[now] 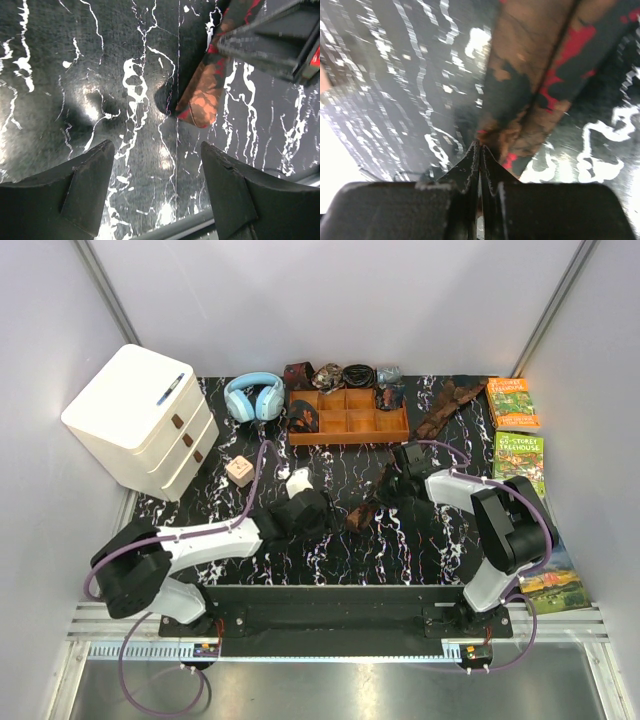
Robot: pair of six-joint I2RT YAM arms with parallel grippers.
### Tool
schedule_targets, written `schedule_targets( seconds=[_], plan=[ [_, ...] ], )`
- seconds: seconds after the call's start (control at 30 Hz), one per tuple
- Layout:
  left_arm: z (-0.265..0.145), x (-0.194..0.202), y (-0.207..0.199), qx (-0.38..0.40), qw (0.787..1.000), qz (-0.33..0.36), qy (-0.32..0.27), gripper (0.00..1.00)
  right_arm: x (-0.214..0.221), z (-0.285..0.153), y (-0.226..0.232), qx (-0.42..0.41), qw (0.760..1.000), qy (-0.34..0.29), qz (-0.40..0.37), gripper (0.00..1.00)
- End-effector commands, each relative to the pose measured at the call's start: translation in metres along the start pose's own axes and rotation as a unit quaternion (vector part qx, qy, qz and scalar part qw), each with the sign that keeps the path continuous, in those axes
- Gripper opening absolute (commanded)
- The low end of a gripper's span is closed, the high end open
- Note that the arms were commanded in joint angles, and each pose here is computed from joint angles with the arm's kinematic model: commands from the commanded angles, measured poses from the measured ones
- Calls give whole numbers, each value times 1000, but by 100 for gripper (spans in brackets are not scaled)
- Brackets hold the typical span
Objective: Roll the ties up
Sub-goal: Move the tie to the center of the board.
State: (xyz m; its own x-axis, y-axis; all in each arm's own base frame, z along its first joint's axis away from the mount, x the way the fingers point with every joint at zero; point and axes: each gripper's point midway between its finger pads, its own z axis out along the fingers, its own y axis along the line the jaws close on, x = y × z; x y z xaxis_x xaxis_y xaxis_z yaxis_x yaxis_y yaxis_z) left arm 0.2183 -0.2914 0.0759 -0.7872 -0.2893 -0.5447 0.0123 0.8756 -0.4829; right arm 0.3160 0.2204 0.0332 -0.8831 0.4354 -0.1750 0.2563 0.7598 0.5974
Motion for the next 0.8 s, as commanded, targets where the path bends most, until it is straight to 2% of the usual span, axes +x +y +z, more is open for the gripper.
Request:
schedule_targets(
  seconds=[0.0, 0.2, 0.23, 0.33, 0.77],
  plan=[
    [4, -22, -40, 55, 998, -13, -33, 73, 4, -1, -6, 1, 1000, 0, -12, 4],
    [21, -21, -54, 54, 998, -10, -24, 73, 5, -1, -8, 12, 1000, 5, -5, 3],
    [25, -21, -58, 56, 998, -10, -22, 73, 7, 0, -11, 17, 1000, 8, 2, 0],
    [31, -17, -63, 58, 998, -11, -12, 73, 11, -3, -15, 23, 999, 6, 27, 0],
    [46, 12, -66, 63, 996, -47, 36, 71, 28, -15, -47, 38, 993, -36, 101, 0]
  ],
)
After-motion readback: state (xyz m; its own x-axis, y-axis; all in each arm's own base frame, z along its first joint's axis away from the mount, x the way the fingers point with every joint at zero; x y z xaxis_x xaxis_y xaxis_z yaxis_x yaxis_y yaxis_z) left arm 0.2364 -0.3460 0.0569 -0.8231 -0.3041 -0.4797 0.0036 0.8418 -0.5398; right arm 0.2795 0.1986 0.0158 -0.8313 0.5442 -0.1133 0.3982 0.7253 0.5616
